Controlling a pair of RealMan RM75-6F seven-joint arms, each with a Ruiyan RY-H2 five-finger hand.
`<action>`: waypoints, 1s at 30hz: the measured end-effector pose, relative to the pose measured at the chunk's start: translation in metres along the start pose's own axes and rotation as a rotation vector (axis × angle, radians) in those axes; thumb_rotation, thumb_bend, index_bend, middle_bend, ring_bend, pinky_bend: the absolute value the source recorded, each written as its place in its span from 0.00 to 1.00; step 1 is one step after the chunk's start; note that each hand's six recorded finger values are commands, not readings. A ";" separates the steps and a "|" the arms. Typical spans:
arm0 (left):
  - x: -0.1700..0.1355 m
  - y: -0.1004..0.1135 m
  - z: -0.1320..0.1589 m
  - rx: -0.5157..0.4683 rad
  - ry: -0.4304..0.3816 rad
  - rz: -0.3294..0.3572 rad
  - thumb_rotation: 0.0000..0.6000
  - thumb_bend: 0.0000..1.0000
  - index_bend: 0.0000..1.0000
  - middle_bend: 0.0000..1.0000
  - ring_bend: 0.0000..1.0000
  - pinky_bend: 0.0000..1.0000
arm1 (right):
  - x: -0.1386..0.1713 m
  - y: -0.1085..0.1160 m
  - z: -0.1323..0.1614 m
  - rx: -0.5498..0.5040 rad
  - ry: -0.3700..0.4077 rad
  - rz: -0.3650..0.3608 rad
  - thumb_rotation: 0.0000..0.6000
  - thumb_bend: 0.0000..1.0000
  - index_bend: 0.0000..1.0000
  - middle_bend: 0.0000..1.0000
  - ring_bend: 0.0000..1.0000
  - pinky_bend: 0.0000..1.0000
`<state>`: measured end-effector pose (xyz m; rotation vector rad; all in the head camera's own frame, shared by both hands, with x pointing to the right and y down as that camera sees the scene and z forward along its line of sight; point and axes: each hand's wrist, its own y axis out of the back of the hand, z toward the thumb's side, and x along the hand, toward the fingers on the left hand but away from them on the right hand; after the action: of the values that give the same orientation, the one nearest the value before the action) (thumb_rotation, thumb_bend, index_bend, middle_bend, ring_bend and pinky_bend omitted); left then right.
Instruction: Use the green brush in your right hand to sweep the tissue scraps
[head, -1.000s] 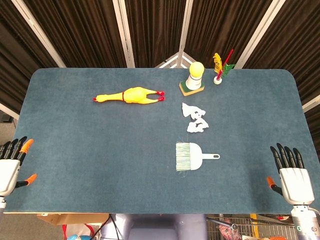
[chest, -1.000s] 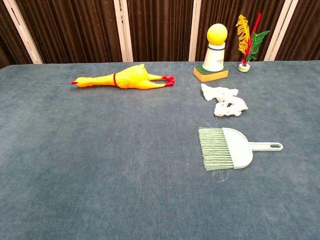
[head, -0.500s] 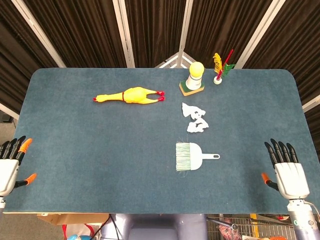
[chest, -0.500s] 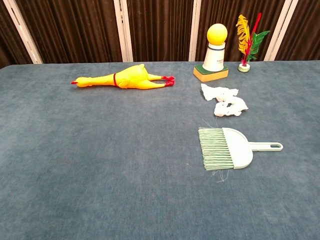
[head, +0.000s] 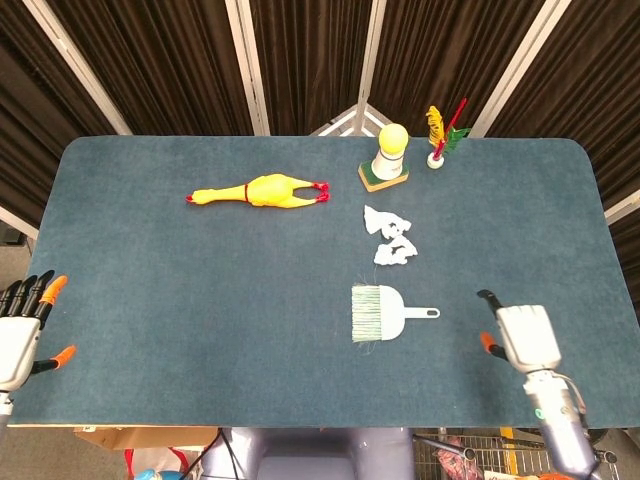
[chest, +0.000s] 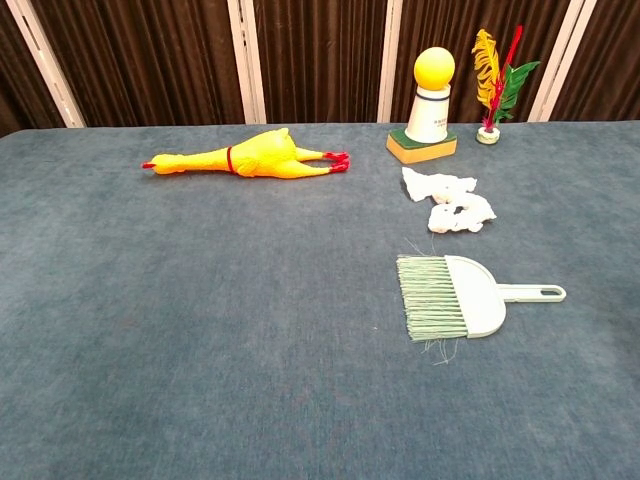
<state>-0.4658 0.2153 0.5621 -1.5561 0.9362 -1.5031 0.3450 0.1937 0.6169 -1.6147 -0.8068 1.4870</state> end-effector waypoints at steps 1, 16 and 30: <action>0.000 0.000 0.000 -0.001 -0.001 0.001 1.00 0.00 0.00 0.00 0.00 0.02 | -0.004 -0.002 0.005 -0.003 0.002 0.006 1.00 0.28 0.41 0.97 0.97 0.82; 0.002 -0.001 0.000 -0.017 -0.005 -0.012 1.00 0.00 0.00 0.00 0.00 0.02 | -0.049 -0.047 0.057 -0.022 0.000 0.124 1.00 0.28 0.46 0.97 0.97 0.82; 0.002 -0.001 0.000 -0.020 -0.005 -0.016 1.00 0.00 0.00 0.00 0.00 0.02 | -0.064 -0.067 0.081 -0.058 -0.007 0.143 1.00 0.28 0.47 0.97 0.97 0.82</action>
<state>-0.4661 0.2141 0.5640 -1.5845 0.9410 -1.5043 0.2609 0.1817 0.7063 -1.7421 -0.7574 1.5827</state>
